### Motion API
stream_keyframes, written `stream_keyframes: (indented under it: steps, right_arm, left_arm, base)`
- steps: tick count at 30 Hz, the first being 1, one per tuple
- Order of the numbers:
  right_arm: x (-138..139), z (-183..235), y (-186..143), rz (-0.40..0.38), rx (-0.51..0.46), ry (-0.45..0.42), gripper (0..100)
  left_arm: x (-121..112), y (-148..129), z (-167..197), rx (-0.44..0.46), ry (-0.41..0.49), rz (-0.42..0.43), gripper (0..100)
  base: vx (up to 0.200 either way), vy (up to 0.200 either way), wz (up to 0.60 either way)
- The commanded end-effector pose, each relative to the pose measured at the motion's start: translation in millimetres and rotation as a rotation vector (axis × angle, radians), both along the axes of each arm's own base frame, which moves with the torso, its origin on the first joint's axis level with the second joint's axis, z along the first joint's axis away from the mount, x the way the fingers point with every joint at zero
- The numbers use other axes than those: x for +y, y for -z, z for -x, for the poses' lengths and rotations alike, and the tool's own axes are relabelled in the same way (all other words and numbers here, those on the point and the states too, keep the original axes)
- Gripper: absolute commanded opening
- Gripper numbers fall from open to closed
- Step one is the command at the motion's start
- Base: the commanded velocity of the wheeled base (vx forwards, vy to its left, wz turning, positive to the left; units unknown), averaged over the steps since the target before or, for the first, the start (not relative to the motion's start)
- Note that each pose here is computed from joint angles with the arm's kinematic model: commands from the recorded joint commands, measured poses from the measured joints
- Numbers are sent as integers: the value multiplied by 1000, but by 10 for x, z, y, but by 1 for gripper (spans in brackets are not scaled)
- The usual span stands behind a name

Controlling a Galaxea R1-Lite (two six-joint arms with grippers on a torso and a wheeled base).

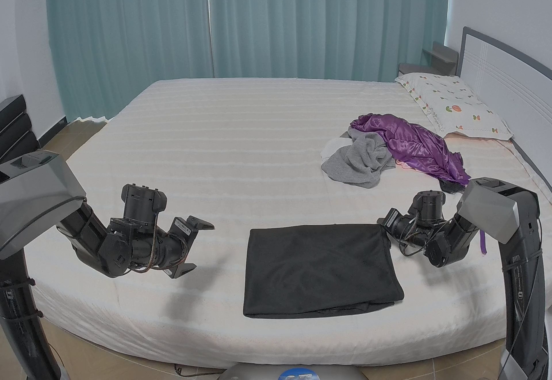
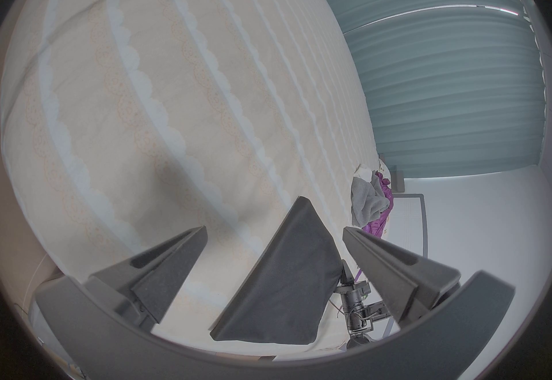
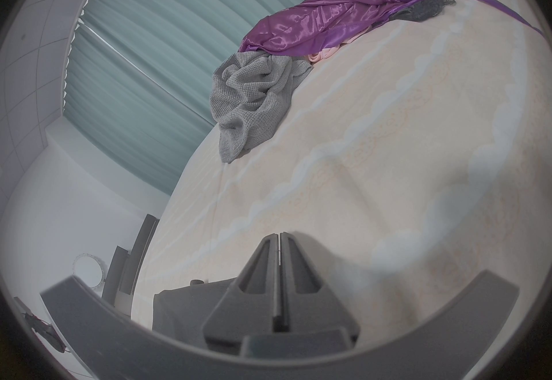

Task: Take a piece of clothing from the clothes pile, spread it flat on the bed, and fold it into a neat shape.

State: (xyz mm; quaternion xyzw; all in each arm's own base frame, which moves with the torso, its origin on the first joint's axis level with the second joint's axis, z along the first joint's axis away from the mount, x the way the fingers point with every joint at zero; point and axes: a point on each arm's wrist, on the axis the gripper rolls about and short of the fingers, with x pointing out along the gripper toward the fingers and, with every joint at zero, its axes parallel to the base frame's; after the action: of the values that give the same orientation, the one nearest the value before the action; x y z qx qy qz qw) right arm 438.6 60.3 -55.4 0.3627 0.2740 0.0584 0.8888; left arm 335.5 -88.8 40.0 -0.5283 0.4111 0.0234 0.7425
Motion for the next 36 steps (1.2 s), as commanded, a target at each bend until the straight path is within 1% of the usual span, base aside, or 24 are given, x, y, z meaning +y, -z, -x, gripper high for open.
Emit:
stream_keyframes:
  steps: [1, 5, 6, 10, 14, 15, 17, 21, 22, 26, 27, 28, 30, 31, 32, 33, 34, 36]
  right_arm:
    - [-4, -7, -16, 0, -6, 1, 0]
    - [-15, -27, -48, 0, -23, 4, 0]
    - [-16, -27, -48, 0, -23, 6, 100]
    - [-23, -29, -75, -1, -30, 9, 100]
    - [-67, -18, -234, -7, -80, 29, 100]
    - [-112, 82, -342, -19, -90, 43, 100]
    - [-131, 266, -423, -35, -75, 50, 100]
    - [-155, 721, -528, -67, -45, 58, 100]
    - [-169, 782, -546, -70, -46, 64, 100]
    - [-292, 1212, -675, -86, -33, 106, 100]
    - [-312, 1284, -690, -96, -24, 116, 100]
    - [-325, 1389, -698, -122, -4, 131, 100]
    - [-343, 1503, -699, -171, 16, 160, 100]
    - [-365, 1550, -695, -212, 18, 188, 100]
    - [-376, 1578, -686, -229, 20, 200, 100]
    - [-376, 1578, -686, -229, 20, 200, 100]
    - [-395, 1615, -675, -240, 23, 207, 100]
    - [-399, 1628, -636, -242, 38, 210, 100]
  left_arm:
    - [0, 4, 0, 1, 0, 0, 100]
    - [0, 4, 0, 1, 0, 0, 100]
    - [0, 4, 0, 1, 0, 0, 100]
    - [0, 4, 0, 1, 0, 0, 100]
    - [0, 4, 0, 1, 0, 0, 100]
    - [0, 5, 1, 3, -1, 1, 100]
    - [1, 3, 4, 3, -1, 1, 100]
    - [10, -1, -2, 2, -5, 4, 100]
    - [15, -1, -4, 2, -7, 4, 100]
    - [19, -17, -3, -1, -5, 10, 100]
    - [19, -20, -6, -1, -9, 13, 100]
    - [22, -44, -14, -6, -14, 19, 100]
    - [1, -77, -12, -13, -15, 27, 100]
    - [-11, -123, 7, -21, -13, 34, 100]
    - [-17, -132, 26, -21, -10, 34, 100]
    - [-17, -132, 26, -21, -10, 34, 100]
    - [-92, -119, 54, -11, 14, 33, 100]
    - [-147, -100, 70, -4, 30, 30, 100]
  base:
    - [0, 0, 0]
    - [0, 0, 0]
    - [0, 0, 0]
    - [0, 0, 0]
    - [0, 0, 0]
    - [0, 0, 0]
    - [0, 0, 0]
    - [0, 0, 0]
    - [0, 0, 0]
    - [0, 0, 0]
    - [0, 0, 0]
    - [0, -200, 0]
    - [0, -200, 0]
    - [0, -200, 0]
    - [0, -200, 0]
    - [0, -200, 0]
    - [0, -200, 0]
    - [0, -200, 0]
